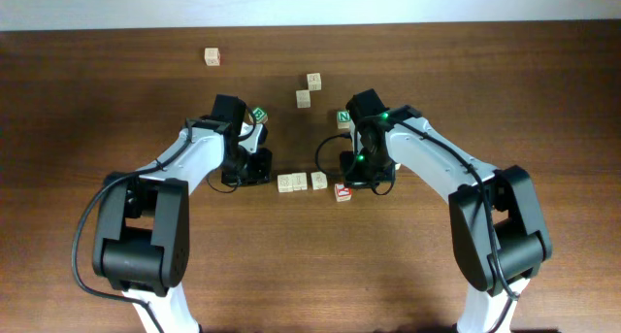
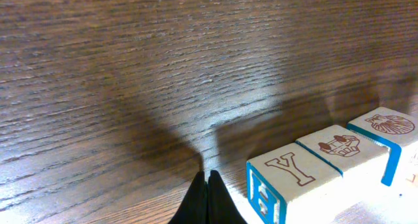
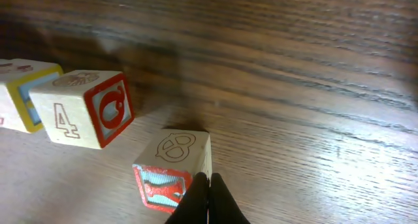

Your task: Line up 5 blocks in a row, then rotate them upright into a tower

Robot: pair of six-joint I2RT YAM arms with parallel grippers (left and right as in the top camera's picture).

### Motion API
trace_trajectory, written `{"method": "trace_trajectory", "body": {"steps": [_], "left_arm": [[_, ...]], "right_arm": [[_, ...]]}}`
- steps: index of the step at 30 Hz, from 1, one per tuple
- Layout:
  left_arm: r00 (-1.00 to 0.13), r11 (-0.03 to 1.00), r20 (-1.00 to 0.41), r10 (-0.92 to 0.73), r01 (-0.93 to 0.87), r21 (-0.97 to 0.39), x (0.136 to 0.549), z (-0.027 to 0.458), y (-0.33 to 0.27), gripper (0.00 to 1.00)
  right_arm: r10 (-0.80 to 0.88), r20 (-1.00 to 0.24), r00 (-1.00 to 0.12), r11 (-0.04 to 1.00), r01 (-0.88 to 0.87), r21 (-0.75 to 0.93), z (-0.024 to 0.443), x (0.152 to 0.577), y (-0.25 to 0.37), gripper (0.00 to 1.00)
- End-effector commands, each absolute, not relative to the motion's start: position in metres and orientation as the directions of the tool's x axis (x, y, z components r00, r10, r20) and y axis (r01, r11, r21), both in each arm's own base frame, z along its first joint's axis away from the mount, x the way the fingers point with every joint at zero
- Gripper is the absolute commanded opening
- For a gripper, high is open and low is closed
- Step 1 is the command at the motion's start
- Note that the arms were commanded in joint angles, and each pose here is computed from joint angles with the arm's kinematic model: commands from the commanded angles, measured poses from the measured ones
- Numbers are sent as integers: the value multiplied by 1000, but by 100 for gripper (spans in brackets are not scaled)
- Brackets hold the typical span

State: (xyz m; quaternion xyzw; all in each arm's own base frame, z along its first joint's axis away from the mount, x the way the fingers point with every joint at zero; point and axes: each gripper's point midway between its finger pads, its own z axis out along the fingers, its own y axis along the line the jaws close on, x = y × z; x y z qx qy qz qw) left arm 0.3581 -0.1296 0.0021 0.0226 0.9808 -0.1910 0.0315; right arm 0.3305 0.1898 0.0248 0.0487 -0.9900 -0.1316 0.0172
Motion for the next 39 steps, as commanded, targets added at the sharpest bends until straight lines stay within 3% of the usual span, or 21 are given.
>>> {"method": "trace_trajectory", "body": {"steps": [1,5,9,39], "left_arm": [[-998,928,-60,21,42,-370,357,-1,-128,0],[-998,928,-58,21,41,-370,356,-1,-128,0],[-998,928,-59,21,41,-370,356,-1,-128,0],[-998,928,-60,21,42,-371,357,-1,-128,0]], "right_arm": [[-116,82,-990,957,-89,277,19,314,197,4],[-110,178,-978,968,-65,244,20,292,187,4],[-130,188,-974,967,-82,239,21,285,192,4],[-167,12,-986,958,-160,239,17,318,212,5]]}}
